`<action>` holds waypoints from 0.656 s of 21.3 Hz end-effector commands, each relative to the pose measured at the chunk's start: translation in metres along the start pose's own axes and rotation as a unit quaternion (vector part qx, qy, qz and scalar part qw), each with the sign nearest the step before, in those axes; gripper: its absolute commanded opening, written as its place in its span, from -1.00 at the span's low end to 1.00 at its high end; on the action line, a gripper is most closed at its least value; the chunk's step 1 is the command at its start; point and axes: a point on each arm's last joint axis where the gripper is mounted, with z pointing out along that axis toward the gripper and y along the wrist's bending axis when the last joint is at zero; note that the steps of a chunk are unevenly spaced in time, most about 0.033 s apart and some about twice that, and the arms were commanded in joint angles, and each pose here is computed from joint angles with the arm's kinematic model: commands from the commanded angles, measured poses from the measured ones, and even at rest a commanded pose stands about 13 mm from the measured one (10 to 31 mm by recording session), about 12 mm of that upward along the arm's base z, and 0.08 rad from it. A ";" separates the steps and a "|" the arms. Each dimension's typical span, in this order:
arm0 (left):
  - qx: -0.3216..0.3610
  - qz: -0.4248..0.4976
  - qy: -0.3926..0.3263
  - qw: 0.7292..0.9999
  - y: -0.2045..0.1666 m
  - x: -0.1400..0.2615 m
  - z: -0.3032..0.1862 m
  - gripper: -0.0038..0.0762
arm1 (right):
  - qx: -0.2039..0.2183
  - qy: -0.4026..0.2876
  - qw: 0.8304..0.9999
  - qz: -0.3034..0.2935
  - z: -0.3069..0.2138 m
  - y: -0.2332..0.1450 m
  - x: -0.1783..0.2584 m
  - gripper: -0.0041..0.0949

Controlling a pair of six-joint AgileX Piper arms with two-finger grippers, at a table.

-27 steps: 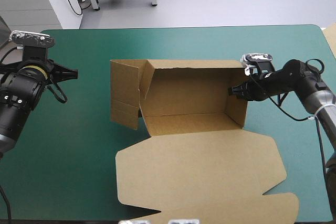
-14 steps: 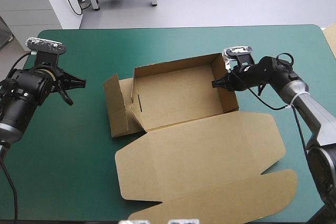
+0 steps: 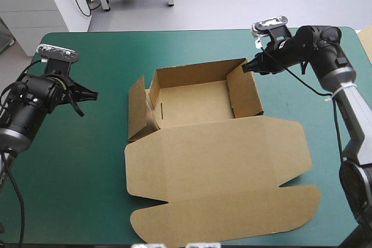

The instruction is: Fold the box

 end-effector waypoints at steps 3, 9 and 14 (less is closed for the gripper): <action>-0.008 -0.003 -0.046 0.999 0.006 -0.009 -0.015 -0.90 | 0.003 0.015 1.000 -0.003 -0.013 0.000 -0.002 -0.24; -0.007 0.005 -0.032 0.999 0.006 -0.006 -0.015 -0.90 | -0.014 0.079 0.997 0.012 0.043 -0.008 0.006 -0.24; -0.002 0.002 -0.030 1.000 0.005 -0.006 -0.015 -0.90 | -0.029 0.108 0.994 0.022 0.073 -0.011 0.012 -0.25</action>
